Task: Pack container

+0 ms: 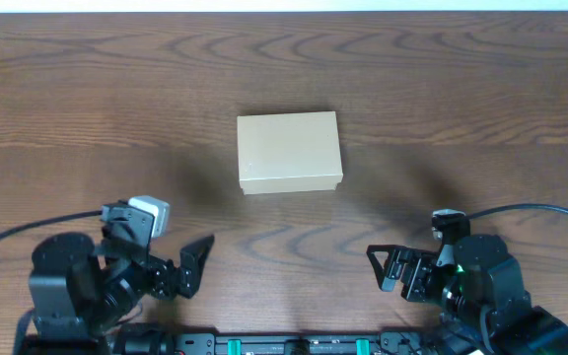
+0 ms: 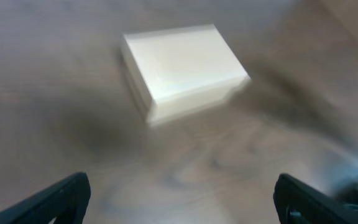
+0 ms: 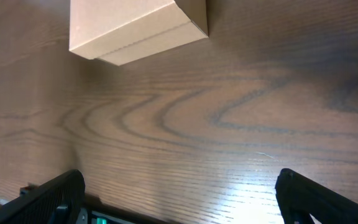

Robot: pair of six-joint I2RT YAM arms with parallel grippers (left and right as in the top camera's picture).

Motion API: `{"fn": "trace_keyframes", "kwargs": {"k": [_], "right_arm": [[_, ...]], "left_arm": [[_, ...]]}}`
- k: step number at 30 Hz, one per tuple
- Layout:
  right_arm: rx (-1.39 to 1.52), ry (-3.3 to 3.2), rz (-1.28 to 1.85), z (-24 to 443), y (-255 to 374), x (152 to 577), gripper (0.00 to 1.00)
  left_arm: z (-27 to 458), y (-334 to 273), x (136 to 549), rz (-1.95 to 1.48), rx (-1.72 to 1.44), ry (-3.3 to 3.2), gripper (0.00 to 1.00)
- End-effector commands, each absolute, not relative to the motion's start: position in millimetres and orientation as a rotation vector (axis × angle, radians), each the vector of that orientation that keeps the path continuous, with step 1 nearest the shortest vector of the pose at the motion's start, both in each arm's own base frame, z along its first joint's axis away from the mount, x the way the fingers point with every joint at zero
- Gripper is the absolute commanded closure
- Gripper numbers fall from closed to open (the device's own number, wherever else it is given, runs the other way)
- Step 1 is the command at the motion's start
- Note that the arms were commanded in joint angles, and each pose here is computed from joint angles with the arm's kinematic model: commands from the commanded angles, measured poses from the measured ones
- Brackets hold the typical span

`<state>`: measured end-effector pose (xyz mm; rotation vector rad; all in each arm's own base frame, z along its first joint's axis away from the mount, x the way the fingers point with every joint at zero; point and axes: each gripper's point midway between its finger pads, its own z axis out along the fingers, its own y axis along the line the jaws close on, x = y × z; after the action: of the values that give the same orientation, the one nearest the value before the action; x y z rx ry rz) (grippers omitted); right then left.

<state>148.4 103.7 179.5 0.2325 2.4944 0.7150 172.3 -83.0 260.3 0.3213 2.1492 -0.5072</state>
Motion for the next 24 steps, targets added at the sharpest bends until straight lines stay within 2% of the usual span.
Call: {"fn": "trace_keyframes", "kwargs": {"k": [1,12,24], "right_arm": [[0.238,2.504,0.724,178,105,147,0.01],[0.238,2.504,0.724,178,105,147,0.01],[0.238,2.504,0.724,178,105,147,0.01]], "left_arm": [[243,-61,181,-0.35,0.25,2.107,0.05],[178,-22,204,-0.29,-0.12,1.918,0.04],[116,-4,218,-0.213,-0.22,1.945,0.05]]}}
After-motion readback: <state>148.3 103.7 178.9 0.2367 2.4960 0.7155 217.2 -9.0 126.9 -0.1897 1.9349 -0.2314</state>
